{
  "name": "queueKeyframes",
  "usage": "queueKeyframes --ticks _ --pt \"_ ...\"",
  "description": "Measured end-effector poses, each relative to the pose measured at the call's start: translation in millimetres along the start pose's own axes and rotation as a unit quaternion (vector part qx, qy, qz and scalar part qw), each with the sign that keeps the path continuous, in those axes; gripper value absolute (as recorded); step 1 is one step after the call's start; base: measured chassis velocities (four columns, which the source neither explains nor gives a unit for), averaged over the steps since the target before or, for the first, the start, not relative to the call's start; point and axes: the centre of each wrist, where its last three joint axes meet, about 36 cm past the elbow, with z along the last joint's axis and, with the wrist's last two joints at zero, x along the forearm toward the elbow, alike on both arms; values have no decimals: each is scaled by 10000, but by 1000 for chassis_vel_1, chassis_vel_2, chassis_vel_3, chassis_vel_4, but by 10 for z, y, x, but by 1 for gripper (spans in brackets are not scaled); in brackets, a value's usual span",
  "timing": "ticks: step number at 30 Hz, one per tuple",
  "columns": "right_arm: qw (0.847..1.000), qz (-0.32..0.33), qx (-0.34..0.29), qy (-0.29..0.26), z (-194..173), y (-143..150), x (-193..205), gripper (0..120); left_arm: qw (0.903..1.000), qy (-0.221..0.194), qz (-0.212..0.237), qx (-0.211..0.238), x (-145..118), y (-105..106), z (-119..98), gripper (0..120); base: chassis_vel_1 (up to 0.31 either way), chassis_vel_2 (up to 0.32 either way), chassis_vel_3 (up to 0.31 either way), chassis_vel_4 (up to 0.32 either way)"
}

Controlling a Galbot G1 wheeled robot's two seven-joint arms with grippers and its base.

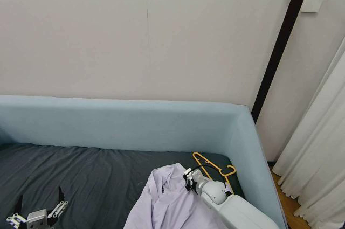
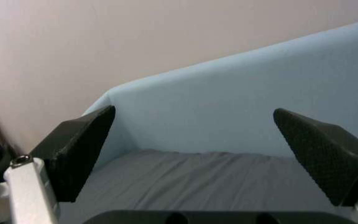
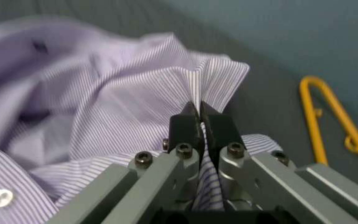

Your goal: Pick up the clothes from the sofa and hang them on the clothes hanger.

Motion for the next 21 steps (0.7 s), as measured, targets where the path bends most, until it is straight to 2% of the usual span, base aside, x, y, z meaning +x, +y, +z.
queueKeyframes --ticks 4,5,8,9,10,11,12,15,16,18,21 --pt "9970 12 -361 -687 -329 14 321 0 10000 -20 27 -5 -20 3 1 100 0 0 0 0" --pt "9970 12 -361 -687 -329 14 321 0 10000 -20 27 -5 -20 3 1 100 0 0 0 0" --pt "9876 2 -685 -1415 -646 28 624 0 10000 -40 57 6 -33 -8 -3 100 0 0 0 0" --pt "9828 -15 -786 -1672 -758 23 732 0 10000 -47 70 12 -36 -15 -5 100 0 0 0 0" --pt "9667 -69 -1093 -2311 -1122 -10 1040 0 9999 -63 109 29 -45 -37 -10 100 0 0 0 0" --pt "9591 -65 -1206 -2560 -1272 -42 1144 0 9999 -70 123 37 -49 -47 -12 100 0 0 0 0" --pt "9591 -65 -1206 -2560 -1272 -42 1144 0 9999 -70 123 37 -49 -47 -12 100 0 0 0 0" --pt "9325 7 -1518 -3278 -1723 -174 1392 0 9998 -87 170 64 -52 -78 -21 100 0 0 0 0" --pt "9325 7 -1518 -3278 -1723 -174 1392 0 9998 -87 170 64 -52 -78 -21 100 0 0 0 0" --pt "9116 113 -1800 -3694 -2031 -232 1586 0 9997 -104 200 70 -55 -87 -29 100 0 0 0 0" --pt "9046 141 -1930 -3797 -2106 -206 1698 0 9997 -116 206 68 -64 -86 -29 100 0 0 0 0"
